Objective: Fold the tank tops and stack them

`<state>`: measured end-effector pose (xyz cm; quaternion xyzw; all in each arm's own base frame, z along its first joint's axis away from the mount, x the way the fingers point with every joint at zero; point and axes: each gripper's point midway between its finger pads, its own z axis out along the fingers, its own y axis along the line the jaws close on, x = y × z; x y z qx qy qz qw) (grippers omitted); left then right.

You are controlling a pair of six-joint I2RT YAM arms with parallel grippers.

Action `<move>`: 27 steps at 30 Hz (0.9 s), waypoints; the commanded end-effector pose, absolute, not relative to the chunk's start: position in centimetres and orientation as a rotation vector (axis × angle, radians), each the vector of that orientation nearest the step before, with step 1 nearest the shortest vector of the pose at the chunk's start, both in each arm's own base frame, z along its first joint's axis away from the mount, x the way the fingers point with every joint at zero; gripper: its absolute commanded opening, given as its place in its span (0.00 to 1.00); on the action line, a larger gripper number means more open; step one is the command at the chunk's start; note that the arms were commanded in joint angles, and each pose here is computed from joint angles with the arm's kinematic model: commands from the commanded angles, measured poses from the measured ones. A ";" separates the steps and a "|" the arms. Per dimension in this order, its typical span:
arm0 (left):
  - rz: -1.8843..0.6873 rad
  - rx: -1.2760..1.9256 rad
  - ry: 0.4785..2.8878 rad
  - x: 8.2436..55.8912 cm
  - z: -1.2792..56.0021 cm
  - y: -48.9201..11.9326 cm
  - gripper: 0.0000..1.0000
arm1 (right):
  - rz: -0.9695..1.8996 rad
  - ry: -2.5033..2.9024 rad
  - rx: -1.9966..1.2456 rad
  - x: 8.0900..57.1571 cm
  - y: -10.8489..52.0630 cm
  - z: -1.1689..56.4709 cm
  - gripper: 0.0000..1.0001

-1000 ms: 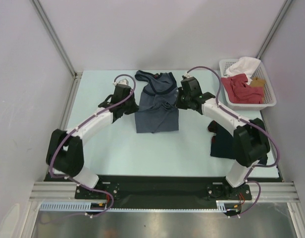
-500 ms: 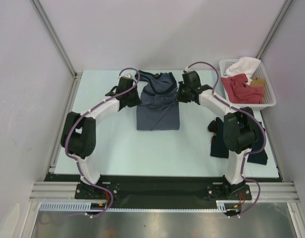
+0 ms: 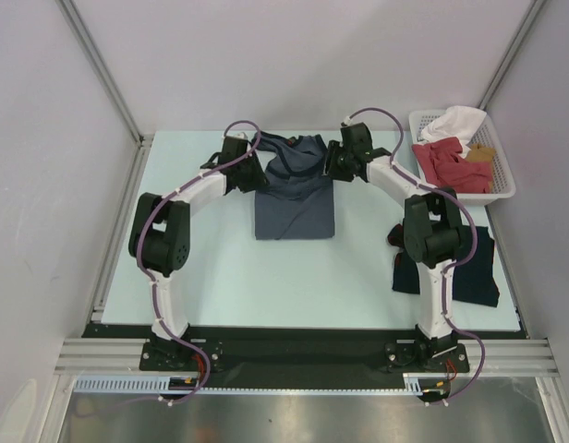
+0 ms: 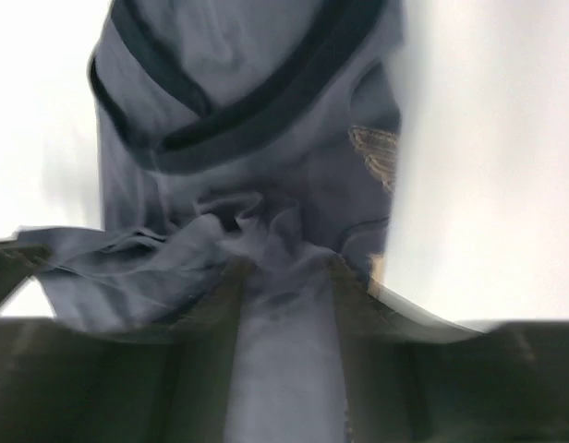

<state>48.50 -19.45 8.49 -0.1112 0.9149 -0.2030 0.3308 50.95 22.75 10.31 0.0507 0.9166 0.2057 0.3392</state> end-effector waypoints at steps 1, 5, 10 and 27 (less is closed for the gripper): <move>-0.585 -0.251 2.309 51.3 10.9 -19.9 0.45 | 0.550 2.354 0.099 52.8 23.0 11.4 0.53; -0.550 -0.296 2.291 51.9 11.8 -18.4 0.89 | 0.519 2.334 0.119 52.3 22.2 12.0 0.76; -0.500 -0.320 2.278 50.1 13.2 -16.6 0.99 | 0.533 2.321 0.159 49.1 20.1 12.7 0.79; -0.629 -0.105 2.422 33.3 7.2 -19.2 0.87 | 0.794 2.428 -0.034 34.1 22.0 7.7 0.59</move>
